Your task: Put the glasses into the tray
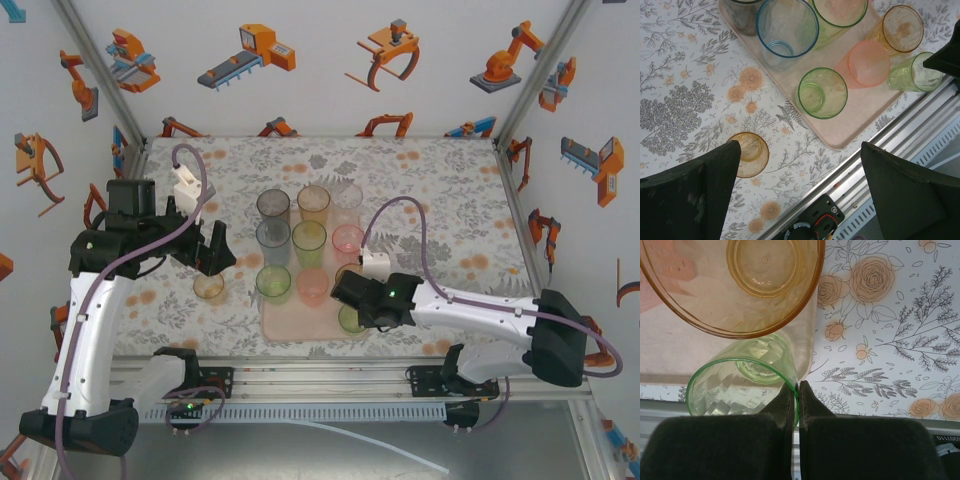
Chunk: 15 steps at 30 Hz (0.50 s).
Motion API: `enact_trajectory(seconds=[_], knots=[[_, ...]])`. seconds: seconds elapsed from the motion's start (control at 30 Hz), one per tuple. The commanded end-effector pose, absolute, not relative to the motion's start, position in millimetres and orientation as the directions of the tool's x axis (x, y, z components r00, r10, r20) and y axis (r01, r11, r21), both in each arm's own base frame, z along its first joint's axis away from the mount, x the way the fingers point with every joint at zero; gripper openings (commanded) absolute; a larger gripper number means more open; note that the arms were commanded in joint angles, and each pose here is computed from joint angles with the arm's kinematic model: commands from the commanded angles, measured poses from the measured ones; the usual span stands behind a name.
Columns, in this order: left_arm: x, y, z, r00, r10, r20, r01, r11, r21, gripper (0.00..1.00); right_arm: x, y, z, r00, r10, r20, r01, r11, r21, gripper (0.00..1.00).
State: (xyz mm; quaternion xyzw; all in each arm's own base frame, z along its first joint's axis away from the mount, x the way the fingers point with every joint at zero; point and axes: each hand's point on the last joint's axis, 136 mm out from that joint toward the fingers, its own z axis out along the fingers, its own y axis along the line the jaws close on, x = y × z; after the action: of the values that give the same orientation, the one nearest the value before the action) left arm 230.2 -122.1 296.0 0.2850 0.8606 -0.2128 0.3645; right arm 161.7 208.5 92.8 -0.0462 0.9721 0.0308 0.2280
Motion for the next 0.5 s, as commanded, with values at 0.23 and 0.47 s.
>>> enact_trajectory(seconds=[0.23, 0.47], knots=[[224.0, -124.7, 296.6, -0.568, 0.332, -0.753, 0.656, 0.736, -0.171, 0.97, 161.8, 208.3, 88.1, -0.891, -0.050, -0.450, -0.078, 0.996, 0.043, 0.05], [224.4, -123.9, 295.5, -0.569, 0.333, -0.752, 0.654, 0.738, -0.168, 0.97, 162.6, 210.9, 87.5, -0.892, -0.052, -0.448, -0.079, 0.996, 0.042, 0.12]])
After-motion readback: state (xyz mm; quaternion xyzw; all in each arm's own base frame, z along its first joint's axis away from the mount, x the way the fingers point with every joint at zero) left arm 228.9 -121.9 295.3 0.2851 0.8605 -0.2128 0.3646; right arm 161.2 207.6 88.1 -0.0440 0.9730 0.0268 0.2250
